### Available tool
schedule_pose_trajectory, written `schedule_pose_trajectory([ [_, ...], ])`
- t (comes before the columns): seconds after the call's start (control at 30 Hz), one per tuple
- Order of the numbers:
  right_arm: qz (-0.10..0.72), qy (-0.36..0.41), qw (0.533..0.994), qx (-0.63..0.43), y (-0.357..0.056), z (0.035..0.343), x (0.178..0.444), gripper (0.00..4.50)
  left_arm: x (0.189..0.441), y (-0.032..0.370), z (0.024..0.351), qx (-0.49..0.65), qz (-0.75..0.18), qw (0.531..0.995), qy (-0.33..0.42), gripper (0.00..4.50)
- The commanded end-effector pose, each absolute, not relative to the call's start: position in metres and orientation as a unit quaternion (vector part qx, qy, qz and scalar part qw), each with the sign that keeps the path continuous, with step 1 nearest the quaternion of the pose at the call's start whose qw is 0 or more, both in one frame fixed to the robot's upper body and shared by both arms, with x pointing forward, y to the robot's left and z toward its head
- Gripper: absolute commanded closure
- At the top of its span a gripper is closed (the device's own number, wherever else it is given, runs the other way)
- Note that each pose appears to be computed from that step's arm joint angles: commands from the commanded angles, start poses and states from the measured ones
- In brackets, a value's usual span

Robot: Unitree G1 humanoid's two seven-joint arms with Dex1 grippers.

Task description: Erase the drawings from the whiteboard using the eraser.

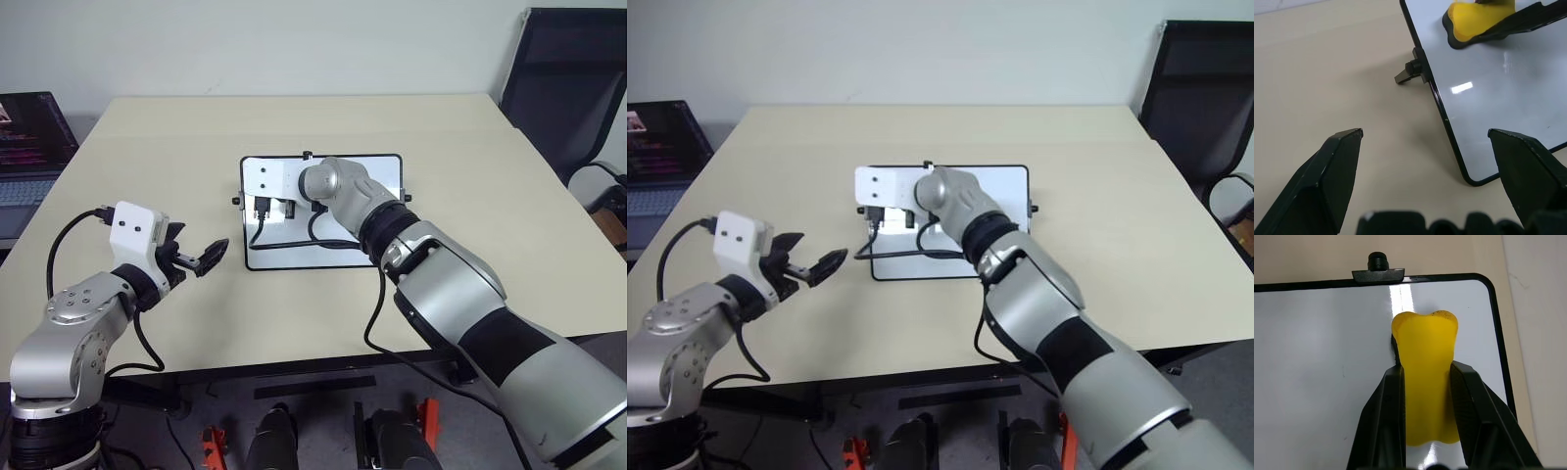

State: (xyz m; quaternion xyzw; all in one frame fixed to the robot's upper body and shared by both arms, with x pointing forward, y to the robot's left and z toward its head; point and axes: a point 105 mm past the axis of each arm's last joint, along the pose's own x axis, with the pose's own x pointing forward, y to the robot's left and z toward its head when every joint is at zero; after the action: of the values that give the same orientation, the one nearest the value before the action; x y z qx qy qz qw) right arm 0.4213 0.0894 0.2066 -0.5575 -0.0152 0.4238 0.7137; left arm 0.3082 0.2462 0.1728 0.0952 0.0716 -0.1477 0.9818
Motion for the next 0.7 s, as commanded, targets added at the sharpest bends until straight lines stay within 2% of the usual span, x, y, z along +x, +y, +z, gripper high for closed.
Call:
schedule_pose_trajectory([
  [0.03,0.43,-0.001,0.697,-0.573,0.086,0.194,0.421,3.54,0.306,0.246,0.189,0.11,-0.145,0.982,0.04,0.0],
  [0.13,0.35,-0.076,0.754,-0.55,0.087,0.232,0.433,3.54,0.306,0.246,0.189,0.11,-0.146,0.982,0.04,0.0],
  [0.23,0.312,-0.113,0.766,-0.551,0.085,0.254,0.437,3.54,0.305,0.246,0.189,0.111,-0.145,0.982,0.04,0.0],
  [0.43,0.355,-0.079,0.721,-0.59,0.088,0.225,0.431,3.54,0.305,0.247,0.189,0.111,-0.144,0.983,0.04,0.0],
  [0.53,0.391,-0.065,0.679,-0.618,0.092,0.206,0.424,3.54,0.305,0.246,0.189,0.11,-0.144,0.983,0.04,0.0],
  [0.63,0.39,-0.078,0.669,-0.628,0.098,0.204,0.421,3.54,0.305,0.246,0.188,0.11,-0.145,0.982,0.041,0.0],
  [0.7,0.358,-0.107,0.677,-0.634,0.099,0.214,0.424,3.54,0.305,0.245,0.188,0.11,-0.147,0.982,0.041,0.0],
])
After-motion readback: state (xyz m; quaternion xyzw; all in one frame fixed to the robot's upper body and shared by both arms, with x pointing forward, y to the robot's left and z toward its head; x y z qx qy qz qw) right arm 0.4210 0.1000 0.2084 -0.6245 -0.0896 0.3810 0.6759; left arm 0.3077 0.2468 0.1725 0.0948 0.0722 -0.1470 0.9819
